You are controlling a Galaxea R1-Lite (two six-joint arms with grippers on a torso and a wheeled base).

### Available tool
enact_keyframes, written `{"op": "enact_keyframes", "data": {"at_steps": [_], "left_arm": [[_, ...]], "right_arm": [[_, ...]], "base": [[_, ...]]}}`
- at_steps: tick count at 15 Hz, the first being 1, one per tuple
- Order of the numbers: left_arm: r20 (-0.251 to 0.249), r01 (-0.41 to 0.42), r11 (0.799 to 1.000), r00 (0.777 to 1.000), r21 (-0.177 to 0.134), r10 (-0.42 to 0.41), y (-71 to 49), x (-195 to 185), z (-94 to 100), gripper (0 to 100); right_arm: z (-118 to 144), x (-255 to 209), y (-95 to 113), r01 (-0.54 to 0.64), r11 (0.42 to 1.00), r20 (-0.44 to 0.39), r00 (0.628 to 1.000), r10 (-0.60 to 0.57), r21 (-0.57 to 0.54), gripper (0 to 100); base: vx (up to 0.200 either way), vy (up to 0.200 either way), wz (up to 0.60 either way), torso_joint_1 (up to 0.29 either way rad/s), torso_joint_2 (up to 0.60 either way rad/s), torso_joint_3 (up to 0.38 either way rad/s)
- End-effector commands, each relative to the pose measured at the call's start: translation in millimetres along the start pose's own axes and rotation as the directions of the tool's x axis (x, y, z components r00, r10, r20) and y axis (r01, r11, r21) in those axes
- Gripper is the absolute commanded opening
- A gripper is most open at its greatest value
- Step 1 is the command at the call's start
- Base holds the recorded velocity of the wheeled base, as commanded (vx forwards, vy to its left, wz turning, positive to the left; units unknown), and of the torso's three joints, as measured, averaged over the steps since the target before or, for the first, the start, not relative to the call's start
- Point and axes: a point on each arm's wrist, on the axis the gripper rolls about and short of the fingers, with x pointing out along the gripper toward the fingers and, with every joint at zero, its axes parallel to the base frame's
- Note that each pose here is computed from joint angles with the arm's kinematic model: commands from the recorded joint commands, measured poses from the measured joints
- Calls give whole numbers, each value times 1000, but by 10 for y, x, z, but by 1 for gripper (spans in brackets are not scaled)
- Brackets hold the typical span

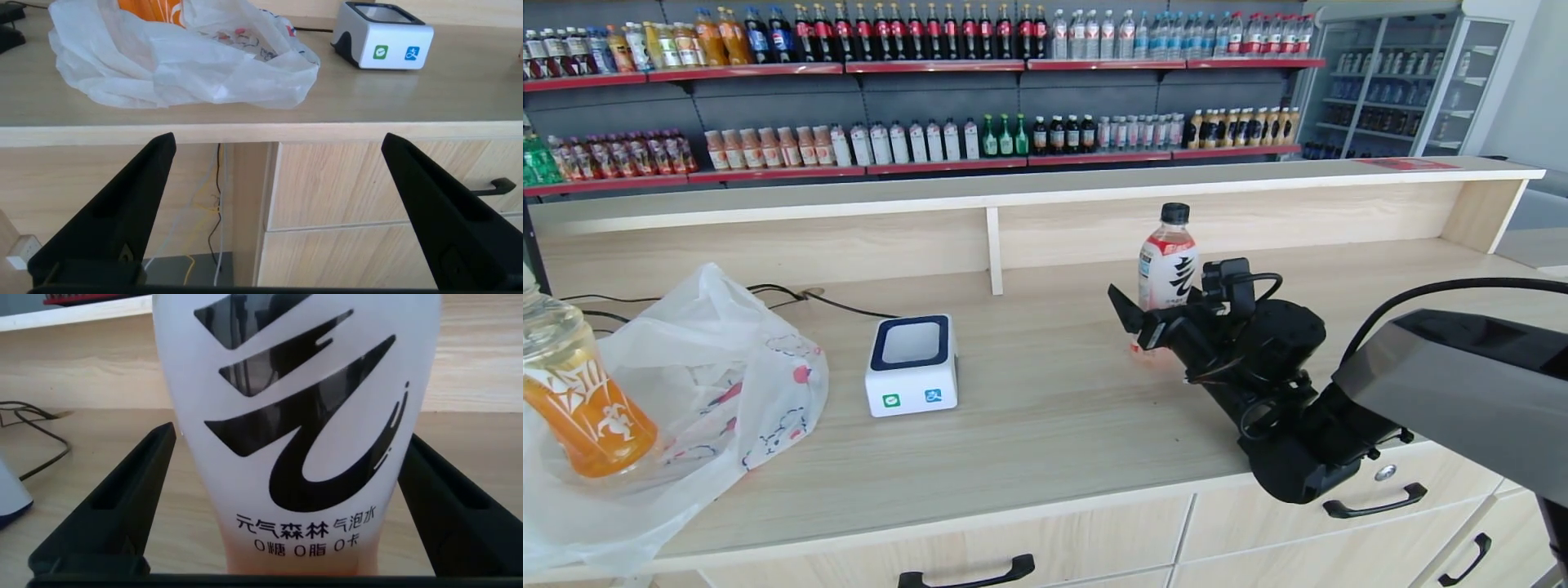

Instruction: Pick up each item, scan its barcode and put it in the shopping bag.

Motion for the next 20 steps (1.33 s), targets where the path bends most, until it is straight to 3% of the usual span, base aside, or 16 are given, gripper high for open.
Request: {"op": "enact_keyframes", "data": {"at_steps": [1, 8, 9, 14, 20], "left_arm": [[0, 0, 1000, 1000, 0, 0, 0, 0, 0, 100], [0, 1, 1000, 1000, 2, -1, 0, 0, 0, 100], [0, 0, 1000, 1000, 3, 0, 0, 0, 0, 100], [0, 1, 1000, 1000, 3, -1, 0, 0, 0, 100], [-1, 1, 1000, 1000, 0, -1, 0, 0, -1, 100]], "right_arm": [[-14, 5, -1, -1, 1000, -1, 1000, 1, 1, 100], [-21, 4, 1, -11, 1000, -4, 1000, 11, 9, 100], [-14, 5, 1, -11, 1000, -2, 1000, 11, 9, 0], [18, -14, 10, -11, 1000, -1, 1000, 11, 17, 0], [274, -22, 37, -19, 1000, 59, 998, 18, 17, 0]], "base": [[0, 0, 0, 0, 0, 0], [0, 0, 0, 0, 0, 0], [0, 0, 0, 0, 0, 0], [0, 0, 0, 0, 0, 0], [0, 0, 0, 0, 0, 0]]}}
